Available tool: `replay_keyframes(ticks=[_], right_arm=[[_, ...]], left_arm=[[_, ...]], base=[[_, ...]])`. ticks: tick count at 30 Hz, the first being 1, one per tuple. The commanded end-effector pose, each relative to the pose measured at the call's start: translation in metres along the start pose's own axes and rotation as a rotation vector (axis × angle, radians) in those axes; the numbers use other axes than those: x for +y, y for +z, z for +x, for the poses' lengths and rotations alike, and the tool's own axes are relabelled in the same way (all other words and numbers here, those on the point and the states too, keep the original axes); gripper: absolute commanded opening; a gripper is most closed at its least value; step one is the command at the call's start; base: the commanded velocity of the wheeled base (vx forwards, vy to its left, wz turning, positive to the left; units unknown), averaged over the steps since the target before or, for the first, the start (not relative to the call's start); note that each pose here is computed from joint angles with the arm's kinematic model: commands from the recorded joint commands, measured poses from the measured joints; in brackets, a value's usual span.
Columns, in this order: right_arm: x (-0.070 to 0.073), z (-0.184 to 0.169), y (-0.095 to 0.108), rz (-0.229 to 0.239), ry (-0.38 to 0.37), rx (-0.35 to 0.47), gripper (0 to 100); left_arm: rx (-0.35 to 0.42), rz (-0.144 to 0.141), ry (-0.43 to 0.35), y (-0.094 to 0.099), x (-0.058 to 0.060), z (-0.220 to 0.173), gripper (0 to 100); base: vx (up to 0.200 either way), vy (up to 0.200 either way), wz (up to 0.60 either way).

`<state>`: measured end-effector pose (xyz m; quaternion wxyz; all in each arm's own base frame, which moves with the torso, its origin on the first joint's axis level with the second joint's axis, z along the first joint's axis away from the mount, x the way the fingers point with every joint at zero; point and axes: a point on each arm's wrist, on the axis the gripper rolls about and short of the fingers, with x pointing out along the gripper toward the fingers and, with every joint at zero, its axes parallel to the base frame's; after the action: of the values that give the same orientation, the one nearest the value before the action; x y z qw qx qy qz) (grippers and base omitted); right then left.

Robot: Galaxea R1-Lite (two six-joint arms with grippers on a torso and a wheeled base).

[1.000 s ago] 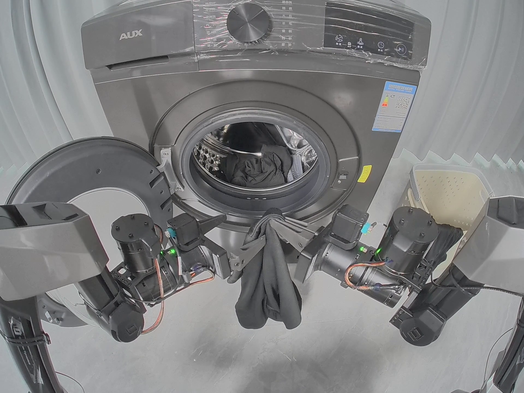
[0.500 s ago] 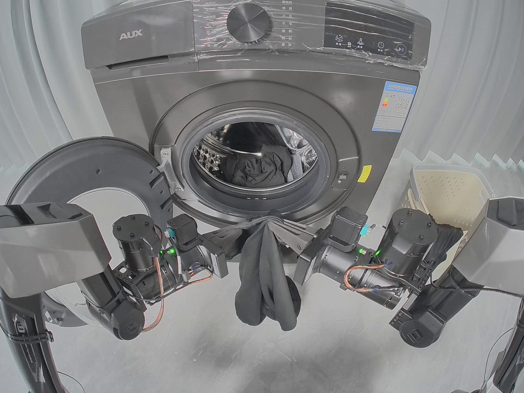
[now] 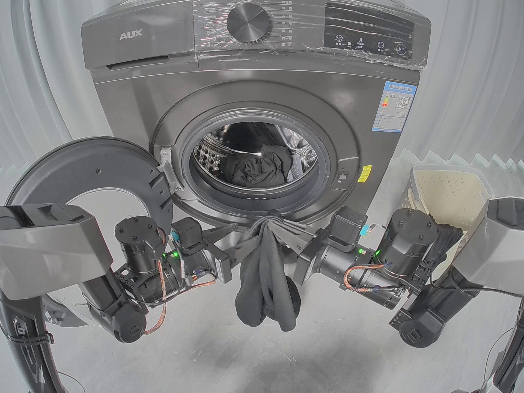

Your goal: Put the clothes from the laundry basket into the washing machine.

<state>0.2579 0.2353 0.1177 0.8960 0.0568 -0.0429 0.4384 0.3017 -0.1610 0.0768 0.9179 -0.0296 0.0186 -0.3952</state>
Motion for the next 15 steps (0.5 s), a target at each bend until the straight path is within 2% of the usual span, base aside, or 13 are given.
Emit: replay_keyframes(ticks=[1,6,15], right_arm=[[0.0001,-0.0001,-0.0004,0.000,0.000,0.002,0],[0.0000,0.0000,-0.0010,0.001,0.000,0.003,0],[0.0001,0.0000,-0.0008,0.000,0.000,0.002,0]], left_arm=[[-0.004,0.012,-0.018,0.0021,-0.0024,-0.0011,100],[0.007,0.038,-0.073,0.0010,-0.0054,-0.0035,100],[-0.006,0.045,-0.095,0.0016,-0.0058,0.0030,100]], base=[[0.000,0.000,0.00],[0.000,0.000,0.00],[0.000,0.000,0.00]])
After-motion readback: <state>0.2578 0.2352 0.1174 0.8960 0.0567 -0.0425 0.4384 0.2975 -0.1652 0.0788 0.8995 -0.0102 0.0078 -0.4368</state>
